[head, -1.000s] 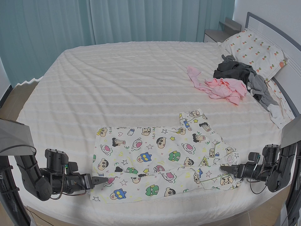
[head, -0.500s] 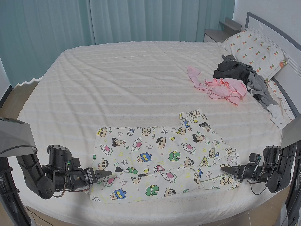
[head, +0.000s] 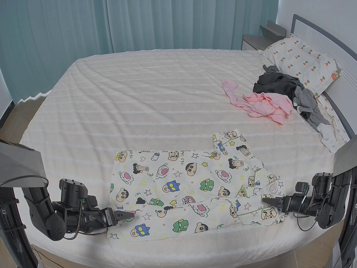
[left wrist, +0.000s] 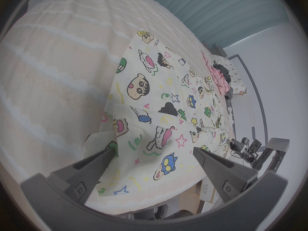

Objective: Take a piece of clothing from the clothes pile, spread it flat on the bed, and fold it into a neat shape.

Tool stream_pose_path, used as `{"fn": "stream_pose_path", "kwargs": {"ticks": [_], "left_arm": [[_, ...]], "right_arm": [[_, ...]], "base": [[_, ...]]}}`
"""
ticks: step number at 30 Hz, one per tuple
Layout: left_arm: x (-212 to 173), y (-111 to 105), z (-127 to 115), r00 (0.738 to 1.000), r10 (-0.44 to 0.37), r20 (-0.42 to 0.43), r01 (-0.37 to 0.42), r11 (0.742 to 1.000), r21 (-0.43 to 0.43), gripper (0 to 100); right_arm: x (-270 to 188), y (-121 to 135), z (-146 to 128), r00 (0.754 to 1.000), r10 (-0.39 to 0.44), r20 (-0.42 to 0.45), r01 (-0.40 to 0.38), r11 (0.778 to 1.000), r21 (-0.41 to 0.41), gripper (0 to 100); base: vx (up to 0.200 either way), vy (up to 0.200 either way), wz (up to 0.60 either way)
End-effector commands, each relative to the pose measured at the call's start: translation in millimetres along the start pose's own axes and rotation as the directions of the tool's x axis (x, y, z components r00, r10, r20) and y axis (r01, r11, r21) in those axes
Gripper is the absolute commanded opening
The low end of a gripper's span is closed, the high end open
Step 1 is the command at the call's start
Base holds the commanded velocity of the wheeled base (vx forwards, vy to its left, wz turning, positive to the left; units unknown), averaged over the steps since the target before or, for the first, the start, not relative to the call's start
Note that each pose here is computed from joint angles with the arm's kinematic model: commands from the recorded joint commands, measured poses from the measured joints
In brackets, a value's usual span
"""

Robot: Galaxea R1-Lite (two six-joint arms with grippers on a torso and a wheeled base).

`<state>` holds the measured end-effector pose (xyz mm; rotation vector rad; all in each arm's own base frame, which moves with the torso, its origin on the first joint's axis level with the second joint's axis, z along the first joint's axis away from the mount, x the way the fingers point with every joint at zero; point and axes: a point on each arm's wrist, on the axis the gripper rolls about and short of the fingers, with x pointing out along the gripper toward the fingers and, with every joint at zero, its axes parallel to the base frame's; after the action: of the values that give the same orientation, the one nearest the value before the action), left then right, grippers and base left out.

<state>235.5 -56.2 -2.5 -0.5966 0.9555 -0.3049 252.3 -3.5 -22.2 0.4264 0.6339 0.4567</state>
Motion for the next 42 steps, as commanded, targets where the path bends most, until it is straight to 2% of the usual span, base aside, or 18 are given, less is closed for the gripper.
{"fn": "stream_pose_path", "kwargs": {"ticks": [1, 10, 12, 13, 16, 20, 26, 33, 37, 40, 42], "left_arm": [[5.4, -1.2, -1.0, 1.000, -0.004, -0.013, 0.003, 1.000, -0.017, 100], [10.9, -11.3, 8.1, 0.999, -0.031, 0.026, 0.035, 0.985, -0.171, 100], [10.9, -11.3, 8.1, 0.999, -0.031, 0.026, 0.035, 0.984, -0.177, 100], [9.6, -10.1, 10.2, 0.998, -0.017, 0.053, 0.028, 0.976, -0.216, 100], [8.3, -7.5, 14.5, 0.994, 0.001, 0.106, 0.025, 0.970, -0.243, 100], [5.2, -5.3, 23.6, 0.984, -0.012, 0.180, 0.067, 0.952, -0.300, 100], [0.4, 0.6, 31.1, 0.973, -0.009, 0.229, 0.087, 0.939, -0.334, 100], [-5.3, 4.9, 39.0, 0.959, -0.017, 0.282, 0.114, 0.936, -0.333, 100], [-8.3, 6.7, 27.7, 0.971, -0.026, 0.239, 0.107, 0.937, -0.334, 100], [-12.1, 5.7, 17.4, 0.977, -0.102, 0.187, 0.156, 0.941, -0.301, 100], [-12.0, 6.0, 16.8, 0.977, -0.105, 0.186, 0.157, 0.942, -0.296, 100]], "right_arm": [[0.2, 0.2, 1.0, 1.000, 0.003, 0.009, -0.003, 1.000, -0.007, 100], [0.6, -0.4, 1.4, 1.000, 0.002, 0.011, -0.002, 1.000, -0.007, 100], [0.6, -0.4, 1.4, 1.000, 0.002, 0.011, -0.002, 1.000, -0.007, 100], [0.8, -0.6, 1.1, 1.000, 0.002, 0.010, -0.002, 1.000, -0.006, 100], [0.8, -0.6, 1.1, 1.000, 0.002, 0.010, -0.002, 1.000, -0.006, 100], [0.5, -0.5, 0.8, 1.000, 0.002, 0.009, -0.002, 1.000, -0.005, 100], [0.5, -0.5, 0.8, 1.000, 0.002, 0.009, -0.002, 1.000, -0.005, 100], [0.5, -0.5, 0.8, 1.000, 0.002, 0.009, -0.002, 1.000, -0.005, 100], [0.4, -0.3, 1.1, 1.000, 0.002, 0.010, -0.002, 1.000, -0.006, 100], [0.8, -0.6, 1.1, 1.000, 0.002, 0.010, -0.002, 1.000, -0.006, 100], [0.8, -0.6, 1.1, 1.000, 0.002, 0.010, -0.002, 1.000, -0.006, 100]], "base": [[0.000, 0.000, 0.00], [0.000, 0.000, 0.00], [0.000, 0.000, 0.00], [0.000, 0.000, 0.00], [0.000, 0.000, 0.00], [0.000, 0.000, 0.00], [0.000, 0.000, 0.00], [0.000, 0.000, 0.00], [0.000, 0.000, 0.00], [0.000, 0.000, 0.00], [0.000, 0.000, 0.00]]}}
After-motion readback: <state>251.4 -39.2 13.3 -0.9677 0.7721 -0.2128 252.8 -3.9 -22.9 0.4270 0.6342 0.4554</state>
